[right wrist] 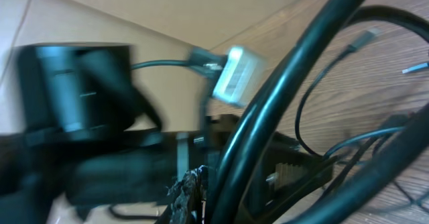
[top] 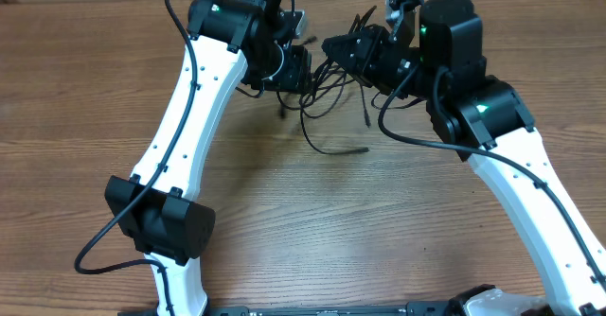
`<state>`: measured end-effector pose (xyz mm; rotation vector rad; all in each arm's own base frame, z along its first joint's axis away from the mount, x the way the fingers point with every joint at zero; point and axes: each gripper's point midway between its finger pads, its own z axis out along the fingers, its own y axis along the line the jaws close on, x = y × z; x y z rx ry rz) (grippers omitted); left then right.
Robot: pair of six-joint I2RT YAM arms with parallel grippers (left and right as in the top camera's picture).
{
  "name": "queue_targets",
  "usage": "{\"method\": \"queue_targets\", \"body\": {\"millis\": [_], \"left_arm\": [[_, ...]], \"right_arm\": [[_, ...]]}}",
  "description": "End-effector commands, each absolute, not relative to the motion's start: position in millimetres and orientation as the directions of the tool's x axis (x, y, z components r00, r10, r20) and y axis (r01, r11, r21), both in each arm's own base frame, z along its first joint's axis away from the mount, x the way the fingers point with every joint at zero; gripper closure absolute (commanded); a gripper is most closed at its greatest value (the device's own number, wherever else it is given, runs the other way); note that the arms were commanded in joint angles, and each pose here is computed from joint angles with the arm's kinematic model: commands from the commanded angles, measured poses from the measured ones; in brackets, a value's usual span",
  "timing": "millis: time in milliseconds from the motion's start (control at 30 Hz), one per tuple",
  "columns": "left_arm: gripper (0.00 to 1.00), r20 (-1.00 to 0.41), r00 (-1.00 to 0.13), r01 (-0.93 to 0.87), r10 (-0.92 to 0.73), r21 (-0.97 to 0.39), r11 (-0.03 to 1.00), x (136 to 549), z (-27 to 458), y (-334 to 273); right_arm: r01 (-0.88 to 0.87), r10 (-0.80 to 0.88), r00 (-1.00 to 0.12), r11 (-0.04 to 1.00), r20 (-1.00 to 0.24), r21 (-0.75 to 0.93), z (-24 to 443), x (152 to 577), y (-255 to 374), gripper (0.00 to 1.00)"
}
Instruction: Untangle cables
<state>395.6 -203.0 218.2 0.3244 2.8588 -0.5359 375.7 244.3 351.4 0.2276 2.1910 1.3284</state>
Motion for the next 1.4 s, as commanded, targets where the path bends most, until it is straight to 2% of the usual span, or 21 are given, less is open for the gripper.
{"method": "queue_targets", "body": {"millis": [0, 267, 367, 433, 467, 700, 800, 967, 1100, 1200, 1367], "left_arm": [[0.51, -0.228, -0.955, 0.249, 0.19, -0.268, 0.931, 389.9, 205.2, -193.9], [0.6, -0.144, -0.971, 0.22, 0.192, -0.211, 0.953, 382.8, 159.3, -181.3], [0.69, -0.115, -0.977, 0.198, 0.181, -0.166, 0.966, 380.0, 146.1, -172.0], [0.81, -0.096, -0.986, 0.145, 0.133, -0.131, 0.981, 379.1, 139.3, -162.9], [0.83, -0.089, -0.991, 0.114, 0.103, -0.12, 0.986, 379.1, 138.0, -158.4], [0.85, -0.062, -0.984, -0.161, -0.168, -0.109, 0.981, 388.0, 136.9, -125.5], [0.85, -0.044, -0.957, -0.282, -0.288, -0.108, 0.953, 390.2, 136.7, -110.0], [0.93, -0.01, -0.885, -0.462, -0.465, -0.102, 0.881, 390.0, 136.3, -89.3], [0.87, 0.026, -0.813, -0.581, -0.582, -0.1, 0.808, 387.2, 136.2, -79.7], [0.82, 0.067, -0.791, -0.611, -0.608, -0.129, 0.781, 385.7, 137.1, -84.9], [0.86, 0.169, -0.706, -0.708, -0.688, -0.169, 0.685, 380.5, 140.2, -101.1]], "right_arm": [[-0.228, 0.419, -0.799, 0.453, -0.432, 0.862, 389.9, 354.8, 239.8, 0.96], [-0.275, 0.452, -0.754, 0.443, -0.477, 0.853, 417.6, 340.4, 226.5, 0.96], [-0.279, 0.459, -0.745, 0.445, -0.484, 0.851, 421.6, 338.1, 221.1, 0.96], [-0.269, 0.465, -0.744, 0.45, -0.481, 0.851, 420.8, 338.2, 217.3, 0.96], [-0.263, 0.468, -0.743, 0.453, -0.478, 0.852, 420.3, 337.9, 215.2, 0.96], [-0.207, 0.497, -0.74, 0.474, -0.454, 0.856, 413.6, 340.4, 196.0, 0.96], [-0.198, 0.513, -0.728, 0.479, -0.455, 0.855, 415.9, 340.1, 187.0, 0.96], [-0.181, 0.537, -0.708, 0.49, -0.459, 0.852, 416.9, 342.2, 172.8, 0.96], [-0.166, 0.546, -0.704, 0.497, -0.455, 0.852, 414.5, 344.1, 168.1, 0.96], [-0.16, 0.548, -0.699, 0.507, -0.46, 0.847, 412.9, 345.1, 166.5, 0.96], [-0.158, 0.545, -0.699, 0.514, -0.463, 0.843, 411.2, 345.1, 165.8, 0.96]]}}
